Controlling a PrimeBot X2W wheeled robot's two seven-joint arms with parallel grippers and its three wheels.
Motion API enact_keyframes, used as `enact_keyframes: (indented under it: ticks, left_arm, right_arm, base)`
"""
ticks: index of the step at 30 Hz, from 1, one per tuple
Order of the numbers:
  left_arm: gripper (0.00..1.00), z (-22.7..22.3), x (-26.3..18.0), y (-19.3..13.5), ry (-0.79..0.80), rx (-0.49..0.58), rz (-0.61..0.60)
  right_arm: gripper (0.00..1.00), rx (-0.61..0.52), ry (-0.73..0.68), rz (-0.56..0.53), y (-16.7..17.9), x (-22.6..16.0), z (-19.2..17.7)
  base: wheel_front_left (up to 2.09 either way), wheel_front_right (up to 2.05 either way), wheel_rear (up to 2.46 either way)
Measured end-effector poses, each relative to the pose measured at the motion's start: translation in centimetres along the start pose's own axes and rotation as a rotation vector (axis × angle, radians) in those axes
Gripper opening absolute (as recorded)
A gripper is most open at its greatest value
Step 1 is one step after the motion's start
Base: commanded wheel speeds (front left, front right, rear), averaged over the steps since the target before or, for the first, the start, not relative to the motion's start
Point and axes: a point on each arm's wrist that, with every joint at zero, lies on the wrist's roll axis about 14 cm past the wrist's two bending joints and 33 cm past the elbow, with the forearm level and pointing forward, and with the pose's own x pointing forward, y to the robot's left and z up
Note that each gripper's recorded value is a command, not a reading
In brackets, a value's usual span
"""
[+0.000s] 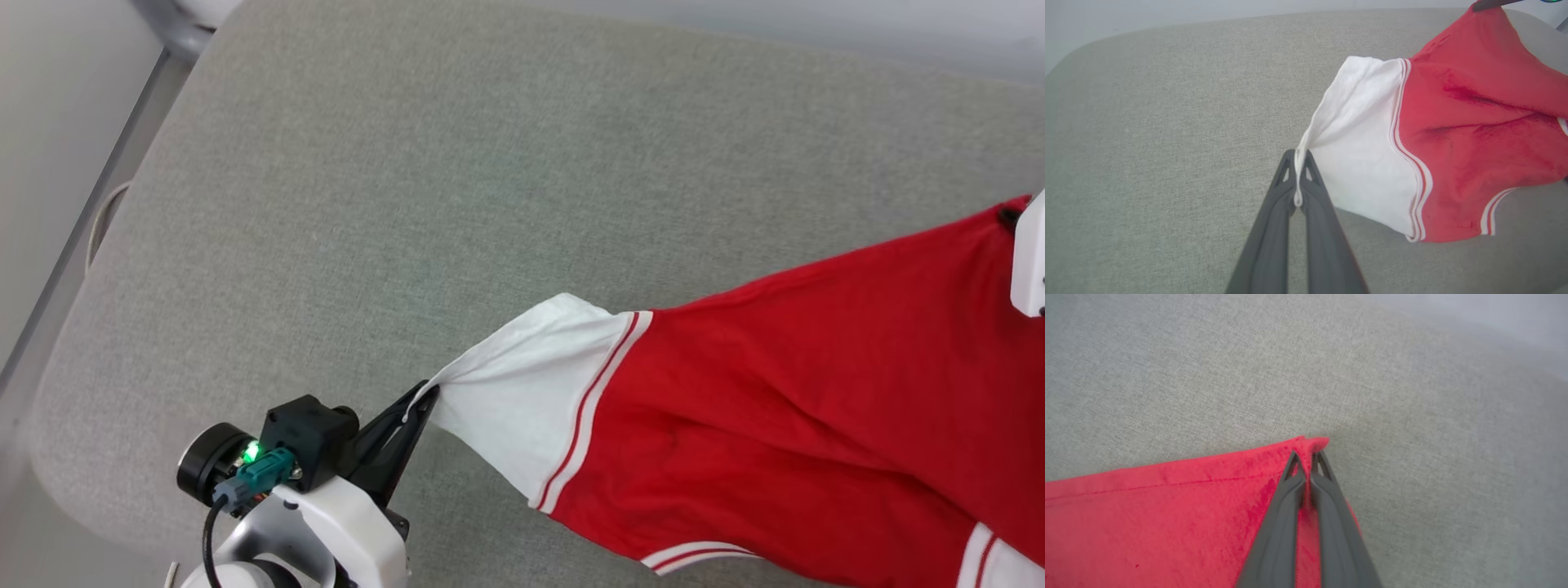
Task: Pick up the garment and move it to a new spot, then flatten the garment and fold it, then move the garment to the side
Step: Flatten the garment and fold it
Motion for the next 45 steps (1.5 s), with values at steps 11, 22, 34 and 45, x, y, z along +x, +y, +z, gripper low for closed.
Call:
enact_keyframes:
  ticks: [11, 22, 34, 45]
  left_arm:
    - [0.00, 6.2, -1.5, -0.4, -0.177, 0.093, -0.017]
    - [0.00, 14.8, -3.0, -0.5, -0.437, 0.173, -0.006]
    - [0.00, 25.9, -5.3, 0.4, -0.770, 0.173, 0.026]
    - [0.00, 34.9, -8.9, 1.4, -1.107, 0.234, 0.100]
  right_arm:
    - [0.00, -0.011, -0.302, -0.064, -2.0, -8.7, 6.2]
    - [0.00, -0.025, -0.564, -0.128, -3.5, -18.8, 10.3]
    - [0.00, -0.040, -0.772, -0.178, -3.5, -27.0, 12.6]
    - [0.00, -0.027, -0.919, -0.216, -3.8, -30.6, 14.4]
  base:
    - [0.00, 0.00, 0.00]
    - [0.00, 0.00, 0.00]
    - [0.00, 0.00, 0.00]
    - [0.00, 0.00, 0.00]
